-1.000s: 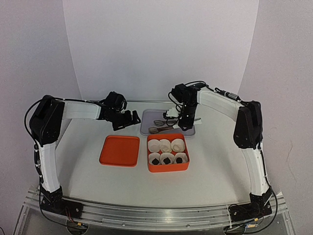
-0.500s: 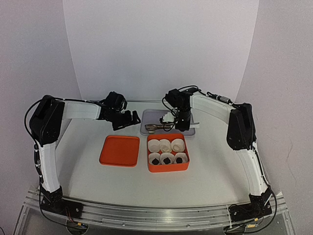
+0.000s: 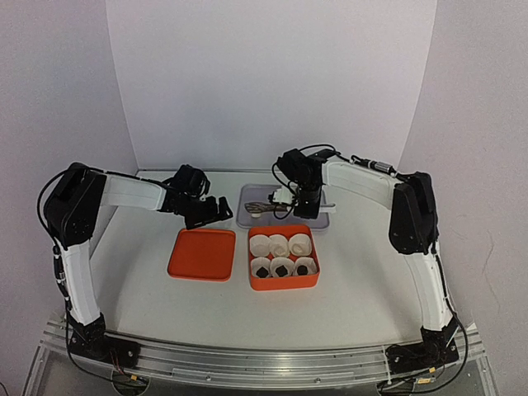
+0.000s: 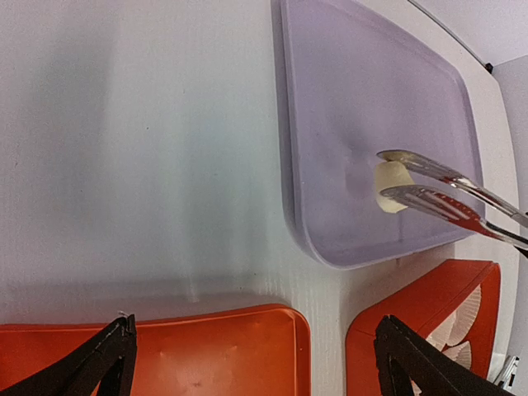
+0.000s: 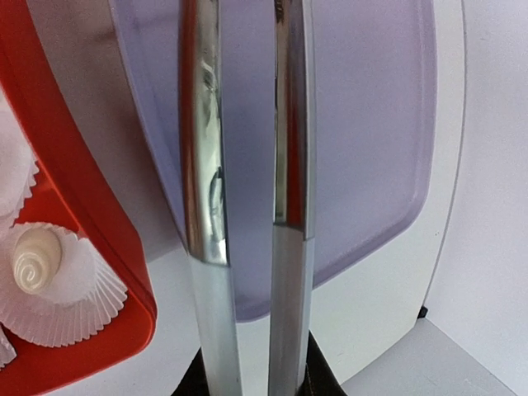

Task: Pack the chocolate

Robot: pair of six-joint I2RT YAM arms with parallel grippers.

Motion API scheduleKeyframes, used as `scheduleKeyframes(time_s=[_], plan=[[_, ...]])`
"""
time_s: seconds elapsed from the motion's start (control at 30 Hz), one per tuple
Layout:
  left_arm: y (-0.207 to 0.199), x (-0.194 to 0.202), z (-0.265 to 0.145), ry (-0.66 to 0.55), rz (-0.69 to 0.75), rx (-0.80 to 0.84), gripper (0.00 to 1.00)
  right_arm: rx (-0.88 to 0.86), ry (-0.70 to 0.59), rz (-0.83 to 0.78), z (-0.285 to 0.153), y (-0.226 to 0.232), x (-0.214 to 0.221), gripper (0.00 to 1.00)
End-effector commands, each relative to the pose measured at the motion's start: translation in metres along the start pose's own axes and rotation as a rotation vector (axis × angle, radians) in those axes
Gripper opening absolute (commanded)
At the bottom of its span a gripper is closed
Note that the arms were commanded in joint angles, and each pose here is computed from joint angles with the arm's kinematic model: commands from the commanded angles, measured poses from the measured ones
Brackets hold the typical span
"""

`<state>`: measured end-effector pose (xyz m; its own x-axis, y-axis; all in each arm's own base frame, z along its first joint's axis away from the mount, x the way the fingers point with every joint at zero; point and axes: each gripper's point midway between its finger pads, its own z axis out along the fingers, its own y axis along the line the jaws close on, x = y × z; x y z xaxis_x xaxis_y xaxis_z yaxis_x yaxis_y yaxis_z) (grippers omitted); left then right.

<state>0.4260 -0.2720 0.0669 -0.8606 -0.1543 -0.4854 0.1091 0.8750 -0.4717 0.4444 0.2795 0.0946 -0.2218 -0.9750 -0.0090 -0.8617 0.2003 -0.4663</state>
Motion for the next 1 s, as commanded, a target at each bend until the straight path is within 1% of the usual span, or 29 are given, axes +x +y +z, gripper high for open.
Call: scheduleKeyframes(time_s=[0.0, 0.13, 0.2, 0.3, 0.43, 0.53, 0.7, 0.83, 0.97], plan=[[-0.02, -0.028, -0.031, -0.142, 0.011, 0.083, 1.0, 0.117, -0.145, 0.147, -0.068, -0.031, -0.006, 0.08], [-0.021, -0.024, -0.039, -0.181, 0.01, 0.127, 1.0, 0.092, -0.184, 0.176, -0.085, -0.013, 0.0, 0.07], [-0.02, -0.019, -0.042, -0.175, -0.006, 0.13, 1.0, 0.083, -0.192, 0.191, -0.094, -0.002, 0.006, 0.06], [-0.02, -0.014, -0.05, -0.171, -0.021, 0.143, 1.0, 0.078, -0.201, 0.16, -0.112, 0.021, 0.012, 0.06], [-0.009, -0.006, -0.059, -0.167, -0.043, 0.095, 1.0, 0.036, -0.223, 0.118, -0.129, 0.062, 0.021, 0.06], [0.005, 0.003, -0.063, -0.143, -0.064, 0.031, 1.0, 0.014, -0.224, 0.117, -0.133, 0.081, 0.029, 0.06], [0.018, 0.014, -0.076, -0.142, -0.109, -0.021, 1.0, 0.018, -0.179, 0.117, -0.124, 0.095, 0.037, 0.06], [0.03, 0.02, -0.085, -0.144, -0.135, -0.078, 1.0, 0.065, -0.109, 0.123, -0.109, 0.091, 0.041, 0.06], [0.045, 0.027, -0.091, -0.144, -0.17, -0.144, 1.0, 0.066, -0.07, 0.134, -0.094, 0.093, 0.038, 0.06]])
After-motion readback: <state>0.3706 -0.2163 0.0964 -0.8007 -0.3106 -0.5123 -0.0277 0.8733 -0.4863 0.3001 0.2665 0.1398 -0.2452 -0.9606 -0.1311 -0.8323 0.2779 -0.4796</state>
